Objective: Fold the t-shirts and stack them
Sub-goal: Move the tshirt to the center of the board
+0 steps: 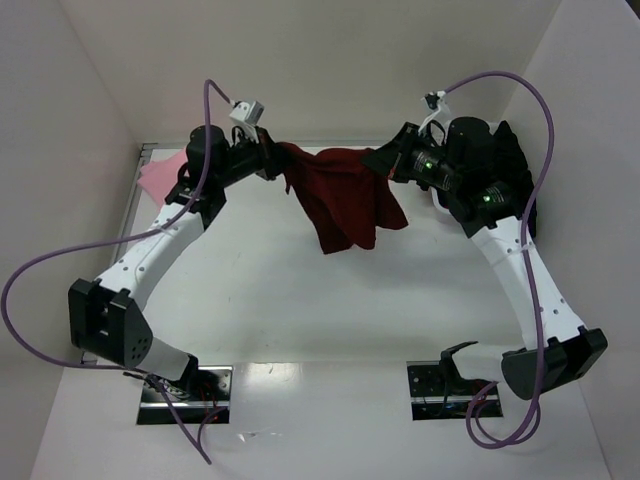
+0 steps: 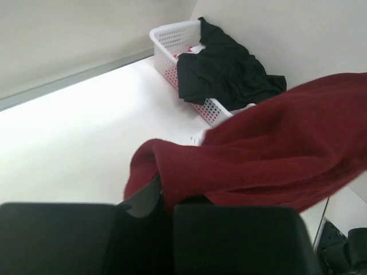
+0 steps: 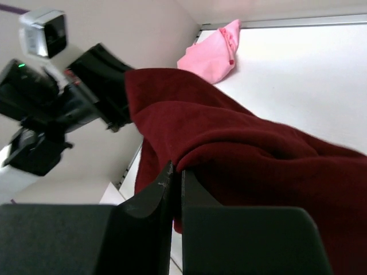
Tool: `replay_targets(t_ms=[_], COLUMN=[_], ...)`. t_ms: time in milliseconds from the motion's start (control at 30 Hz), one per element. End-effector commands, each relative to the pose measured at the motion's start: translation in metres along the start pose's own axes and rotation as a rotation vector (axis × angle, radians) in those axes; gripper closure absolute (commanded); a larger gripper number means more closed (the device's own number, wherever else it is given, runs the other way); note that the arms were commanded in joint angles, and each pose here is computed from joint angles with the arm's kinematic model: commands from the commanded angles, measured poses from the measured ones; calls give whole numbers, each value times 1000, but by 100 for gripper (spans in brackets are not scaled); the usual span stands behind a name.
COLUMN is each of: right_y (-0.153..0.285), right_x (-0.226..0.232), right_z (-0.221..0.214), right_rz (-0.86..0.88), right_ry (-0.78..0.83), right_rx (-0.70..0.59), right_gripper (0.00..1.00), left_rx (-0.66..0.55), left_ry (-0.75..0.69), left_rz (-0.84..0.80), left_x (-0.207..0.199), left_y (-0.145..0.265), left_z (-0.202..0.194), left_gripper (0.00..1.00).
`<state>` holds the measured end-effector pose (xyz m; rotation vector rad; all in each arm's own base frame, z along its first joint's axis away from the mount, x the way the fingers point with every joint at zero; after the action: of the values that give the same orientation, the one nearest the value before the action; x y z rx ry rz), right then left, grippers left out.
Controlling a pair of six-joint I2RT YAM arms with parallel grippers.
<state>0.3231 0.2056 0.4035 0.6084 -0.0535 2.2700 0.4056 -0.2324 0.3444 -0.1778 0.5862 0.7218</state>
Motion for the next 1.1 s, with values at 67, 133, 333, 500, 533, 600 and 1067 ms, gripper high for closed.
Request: replay_targets(t_ms=[67,133,333,500,533,600,1067], right_y=[3,-6,-36,-53,-53,-53,45], right_x=[-2,-9,-11,17,27,27,37], right_z=[21,34,56,62,60,52,-18], right_rz=[-29,-62,-24,134,176,187,86], right_ry=[50,55,84,81,92,68,110], right_rx=[-92,-121,-125,-127,-122,-111,32], right_gripper=[93,93,93,95,95,95,100], left_rx=[-181,-189,-336,-379,-373,-325,-42], left_ry=[-152,-174,-243,-229,-217,-207,-76], left_rz=[40,97,320,429,431,384,137], left_x=[-62,-74,-101,-110,-109,-112,-121], left_y=[63,92,179,217,217,214,194], left_z=[76,83,126,141,139,124,32], left_gripper=[100,100,100,100,100,100,100])
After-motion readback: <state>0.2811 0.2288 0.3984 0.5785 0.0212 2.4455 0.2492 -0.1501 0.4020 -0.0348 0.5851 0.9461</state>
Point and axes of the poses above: each gripper's point midway between its finger pads, its own y axis back along the fingers, its own x axis along the line the jaws close on, z = x × y, the point moved 1 cm from there along y, back along the fingers, and after that the axes turned 13 degrees about y, right-handed, at the moved point
